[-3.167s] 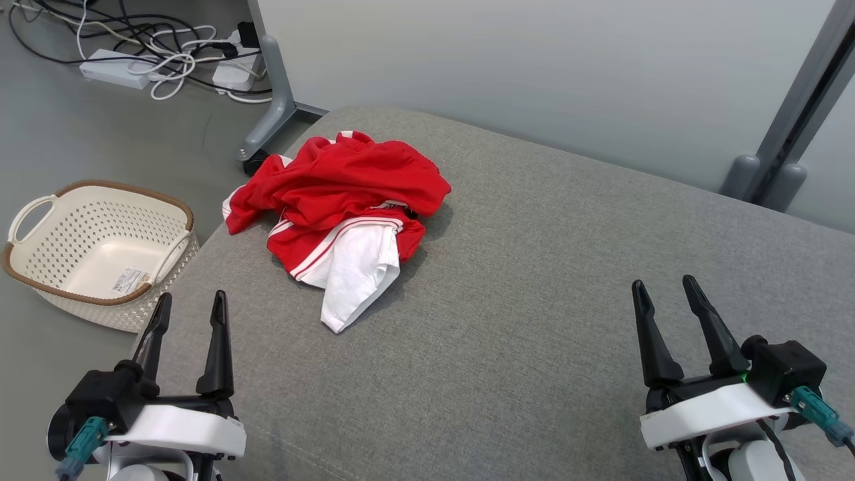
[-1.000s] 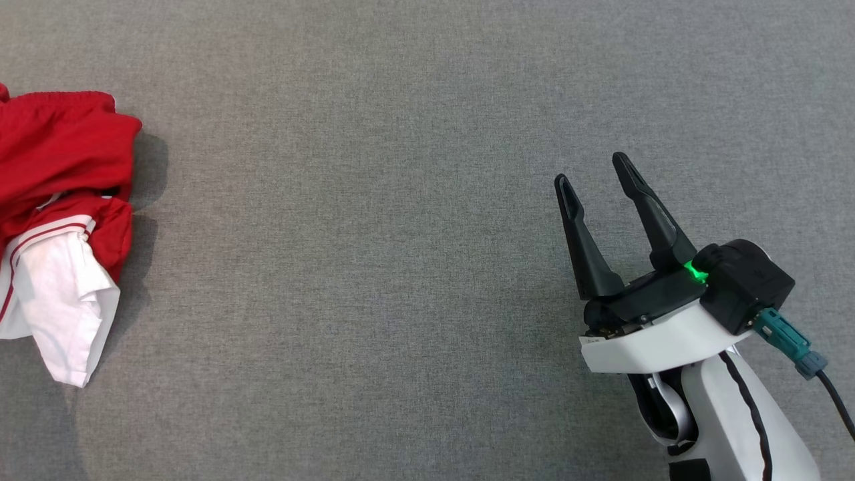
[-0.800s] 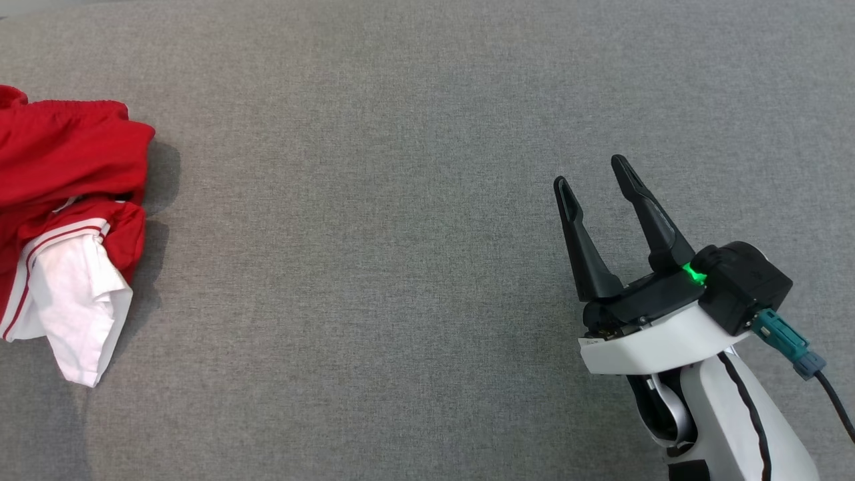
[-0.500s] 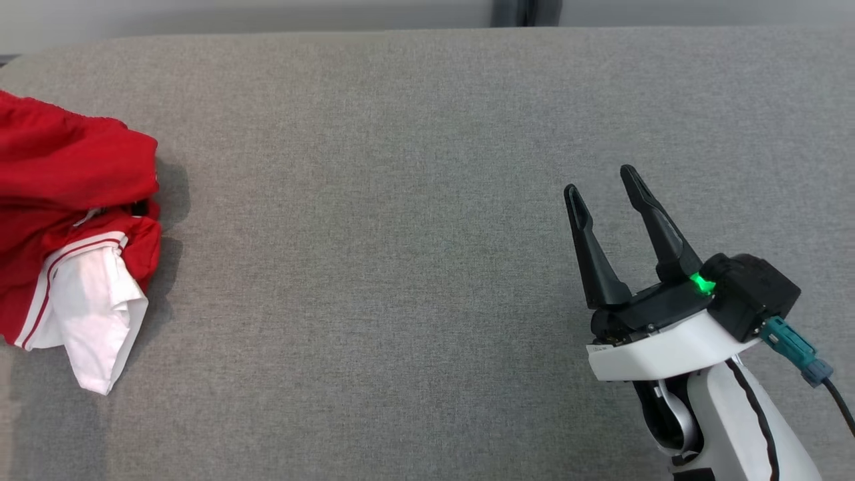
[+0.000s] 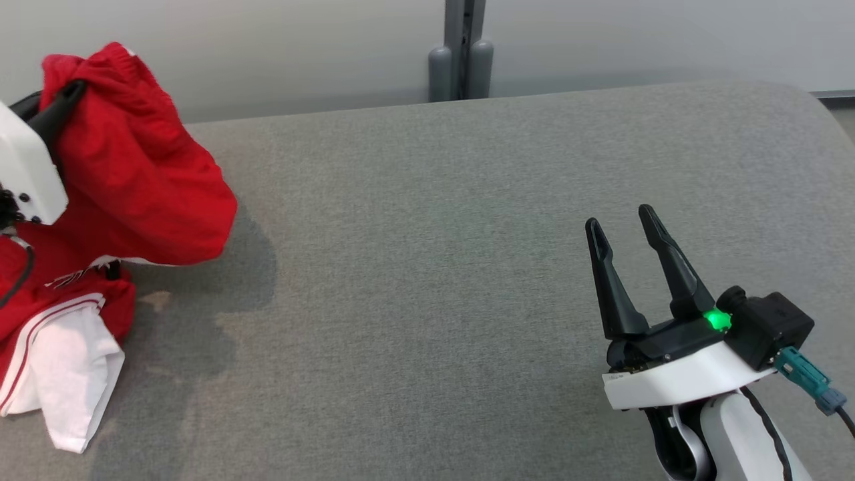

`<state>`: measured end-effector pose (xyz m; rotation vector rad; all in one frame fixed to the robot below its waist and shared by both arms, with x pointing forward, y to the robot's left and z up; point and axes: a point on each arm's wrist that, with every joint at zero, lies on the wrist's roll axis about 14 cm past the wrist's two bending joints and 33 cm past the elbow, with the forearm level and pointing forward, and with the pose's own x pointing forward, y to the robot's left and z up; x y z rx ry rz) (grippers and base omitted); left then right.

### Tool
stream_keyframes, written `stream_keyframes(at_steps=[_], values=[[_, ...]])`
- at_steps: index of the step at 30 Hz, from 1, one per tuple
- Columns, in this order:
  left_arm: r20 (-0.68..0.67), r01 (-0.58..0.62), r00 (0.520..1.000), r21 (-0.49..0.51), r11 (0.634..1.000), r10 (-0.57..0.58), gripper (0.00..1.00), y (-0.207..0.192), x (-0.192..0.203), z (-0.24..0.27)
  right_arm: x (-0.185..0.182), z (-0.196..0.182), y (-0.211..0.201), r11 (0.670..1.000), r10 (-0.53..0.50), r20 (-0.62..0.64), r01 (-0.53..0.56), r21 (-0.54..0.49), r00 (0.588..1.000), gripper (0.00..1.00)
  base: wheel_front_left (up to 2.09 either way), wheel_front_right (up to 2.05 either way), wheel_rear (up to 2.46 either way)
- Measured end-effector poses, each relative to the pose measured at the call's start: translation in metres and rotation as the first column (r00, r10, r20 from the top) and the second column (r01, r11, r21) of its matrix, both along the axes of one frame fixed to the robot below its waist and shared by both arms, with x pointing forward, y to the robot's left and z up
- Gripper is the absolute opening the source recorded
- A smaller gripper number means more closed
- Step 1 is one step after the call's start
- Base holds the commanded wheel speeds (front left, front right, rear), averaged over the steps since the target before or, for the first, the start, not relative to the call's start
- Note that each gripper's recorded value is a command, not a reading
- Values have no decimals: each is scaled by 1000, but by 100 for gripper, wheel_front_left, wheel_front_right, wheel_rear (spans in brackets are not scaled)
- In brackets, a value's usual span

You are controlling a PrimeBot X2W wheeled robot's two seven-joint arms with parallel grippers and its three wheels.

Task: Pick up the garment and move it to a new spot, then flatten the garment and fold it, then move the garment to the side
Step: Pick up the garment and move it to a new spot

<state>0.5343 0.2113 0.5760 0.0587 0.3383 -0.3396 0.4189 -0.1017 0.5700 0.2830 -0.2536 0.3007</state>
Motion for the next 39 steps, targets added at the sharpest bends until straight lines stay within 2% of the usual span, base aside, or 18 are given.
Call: stream_keyframes(at_steps=[5, 10, 15, 21, 27, 28, 29, 30, 31, 36, 39], values=[[62, 165, 984, 1, 986, -165, 0, -63, -5, 23, -19, 7, -22, 998, -64, 13, 64, 1, 998, 100, 0, 0, 0], [97, 329, 940, -18, 944, -326, 0, -130, -20, 38, -36, 13, -46, 991, -135, 27, 135, 2, 990, 100, 0, 0, 0], [61, 462, 886, -40, 886, -459, 0, -187, -42, 20, -50, 18, -64, 982, -189, 40, 190, 1, 981, 100, 0, 0, 0], [25, 594, 802, -139, 792, -597, 0, -259, -77, -12, -59, 17, -84, 968, -252, 39, 252, -3, 967, 100, 0, 0, 0], [-14, 622, 768, -222, 751, -640, 0, -293, -99, -51, -59, 10, -90, 963, -270, 17, 270, -10, 963, 100, 0, 0, 0], [-25, 621, 767, -225, 751, -641, 6, -295, -100, -58, -59, 9, -90, 962, -272, 14, 272, -11, 962, 100, 0, 0, 0], [-35, 618, 767, -232, 751, -641, 34, -296, -101, -66, -59, 9, -92, 962, -275, 12, 275, 0, 962, 100, 0, 0, 0], [-42, 611, 770, -239, 755, -637, 70, -296, -102, -73, -58, 10, -93, 961, -278, 13, 278, 9, 961, 100, 0, 0, 0], [-43, 607, 772, -245, 756, -634, 100, -296, -103, -80, -58, 11, -94, 960, -280, 14, 280, 13, 960, 100, 0, 0, 0], [30, 573, 808, -272, 773, -588, 100, -292, -96, -89, -53, 14, -96, 959, -280, 19, 279, 45, 960, 100, 0, 0, 0], [81, 582, 809, -248, 774, -582, 100, -288, -98, -94, -50, 19, -97, 959, -277, 27, 274, 78, 961, 100, 0, 0, 0]])
